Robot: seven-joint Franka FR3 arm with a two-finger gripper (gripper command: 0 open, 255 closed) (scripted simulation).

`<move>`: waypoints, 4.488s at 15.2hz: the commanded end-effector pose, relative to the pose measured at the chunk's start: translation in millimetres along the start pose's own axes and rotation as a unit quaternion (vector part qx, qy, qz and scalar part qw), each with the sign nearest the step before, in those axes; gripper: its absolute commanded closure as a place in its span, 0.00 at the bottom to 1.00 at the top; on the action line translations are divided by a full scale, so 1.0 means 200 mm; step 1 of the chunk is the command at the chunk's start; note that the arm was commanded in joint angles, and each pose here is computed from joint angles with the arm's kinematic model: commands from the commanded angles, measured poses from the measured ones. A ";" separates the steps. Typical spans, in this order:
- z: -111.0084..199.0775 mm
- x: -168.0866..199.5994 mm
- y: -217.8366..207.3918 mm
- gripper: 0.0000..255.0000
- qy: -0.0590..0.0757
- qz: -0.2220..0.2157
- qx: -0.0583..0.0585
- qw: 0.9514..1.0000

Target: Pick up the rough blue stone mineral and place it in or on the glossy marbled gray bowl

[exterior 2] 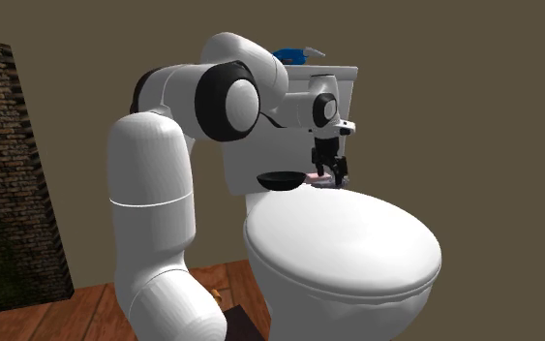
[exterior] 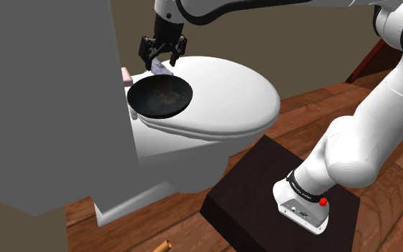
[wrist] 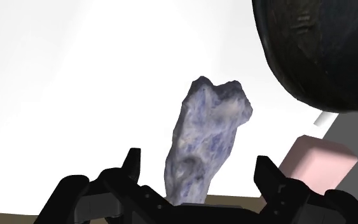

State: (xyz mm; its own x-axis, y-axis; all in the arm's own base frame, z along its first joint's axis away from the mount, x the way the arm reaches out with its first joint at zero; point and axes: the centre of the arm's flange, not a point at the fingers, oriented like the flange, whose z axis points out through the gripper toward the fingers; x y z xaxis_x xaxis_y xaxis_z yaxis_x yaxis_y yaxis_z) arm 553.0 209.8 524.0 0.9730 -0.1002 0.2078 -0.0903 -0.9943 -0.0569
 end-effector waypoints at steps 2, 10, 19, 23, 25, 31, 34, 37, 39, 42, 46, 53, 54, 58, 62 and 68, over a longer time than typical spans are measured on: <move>0.07 0.00 -0.01 0.00 0.001 0.000 0.000 1.000; 0.07 0.00 -0.01 0.00 0.001 0.000 0.000 1.000; 0.07 0.00 -0.01 1.00 0.001 0.000 0.000 1.000; -0.01 0.01 -0.01 1.00 0.001 0.000 0.000 1.000; -0.06 0.02 -0.01 1.00 0.001 0.000 0.000 1.000; -0.21 0.06 -0.02 1.00 0.001 0.000 0.000 1.000; -0.29 0.07 -0.03 1.00 0.001 0.000 0.000 1.000; -0.37 0.09 -0.03 1.00 0.001 0.000 0.000 1.000; -0.42 0.10 -0.04 1.00 0.001 0.000 0.000 1.000; -0.50 0.12 -0.04 1.00 0.001 0.000 0.000 1.000; -0.59 0.08 -0.08 1.00 0.001 0.000 0.000 1.000; -0.66 -0.32 -0.30 1.00 0.001 0.000 0.000 1.000; -0.67 -0.37 -0.33 1.00 0.001 0.000 0.000 1.000; -0.71 -0.59 -0.45 1.00 0.001 0.000 0.000 1.000; -0.61 -0.61 -0.45 1.00 0.001 0.000 0.000 1.000; -0.46 -0.64 -0.44 1.00 0.001 0.000 0.000 1.000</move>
State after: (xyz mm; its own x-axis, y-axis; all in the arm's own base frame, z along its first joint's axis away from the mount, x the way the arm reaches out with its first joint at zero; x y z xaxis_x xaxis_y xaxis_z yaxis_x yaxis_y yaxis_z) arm 416.6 305.5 597.2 0.9727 -0.1001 0.2092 -0.0902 -0.9943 -0.0564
